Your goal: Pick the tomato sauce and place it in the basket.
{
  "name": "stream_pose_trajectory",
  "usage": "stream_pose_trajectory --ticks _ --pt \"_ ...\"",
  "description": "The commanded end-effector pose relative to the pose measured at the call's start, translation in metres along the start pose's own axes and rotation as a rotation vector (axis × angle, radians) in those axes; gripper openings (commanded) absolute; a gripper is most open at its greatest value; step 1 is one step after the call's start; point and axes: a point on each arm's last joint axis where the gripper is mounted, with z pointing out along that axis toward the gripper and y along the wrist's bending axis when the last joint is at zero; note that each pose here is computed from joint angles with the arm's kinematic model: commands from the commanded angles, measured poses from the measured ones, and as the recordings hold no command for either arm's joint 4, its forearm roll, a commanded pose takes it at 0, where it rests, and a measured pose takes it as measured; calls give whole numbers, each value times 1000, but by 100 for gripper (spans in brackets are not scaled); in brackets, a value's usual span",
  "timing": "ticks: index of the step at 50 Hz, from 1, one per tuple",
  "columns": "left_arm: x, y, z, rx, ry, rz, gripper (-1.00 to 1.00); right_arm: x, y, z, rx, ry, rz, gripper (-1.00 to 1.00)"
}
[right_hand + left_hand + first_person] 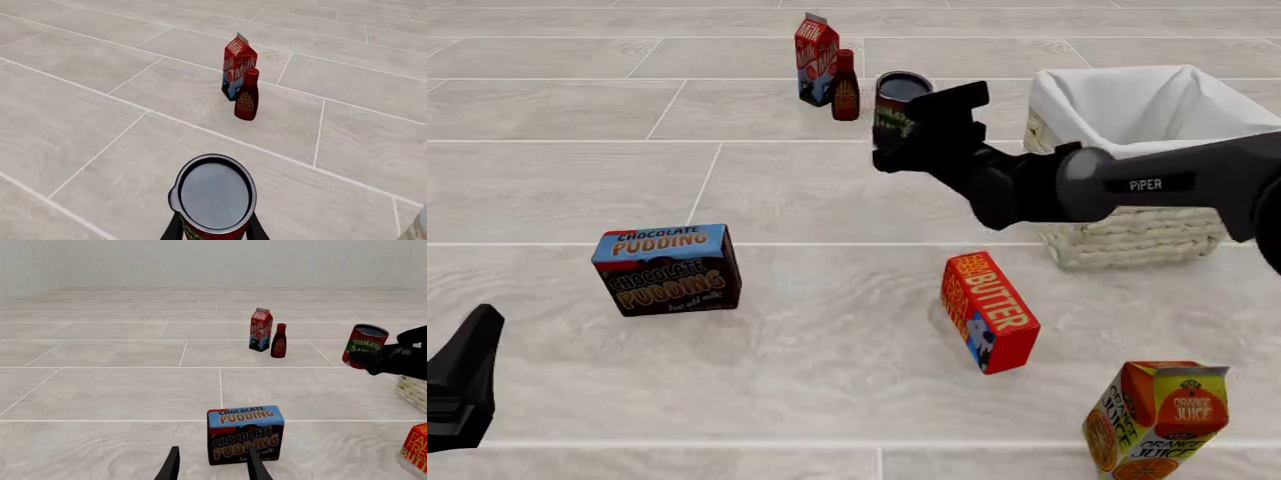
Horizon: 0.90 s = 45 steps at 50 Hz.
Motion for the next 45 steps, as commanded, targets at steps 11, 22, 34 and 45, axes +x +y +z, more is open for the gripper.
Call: stream_pose_trajectory --ticks 11,22,34,45 --pt "0 0 0 0 0 0 100 -24 -19 -36 43 -41 15 -100" --pt "0 0 0 0 0 0 100 -29 -35 -49 83 -52 18 -100" --pt "0 0 0 0 0 0 100 -32 -46 -57 112 -60 15 -100" --pt "0 0 0 0 0 0 100 -39 -56 -66 137 -72 23 -100"
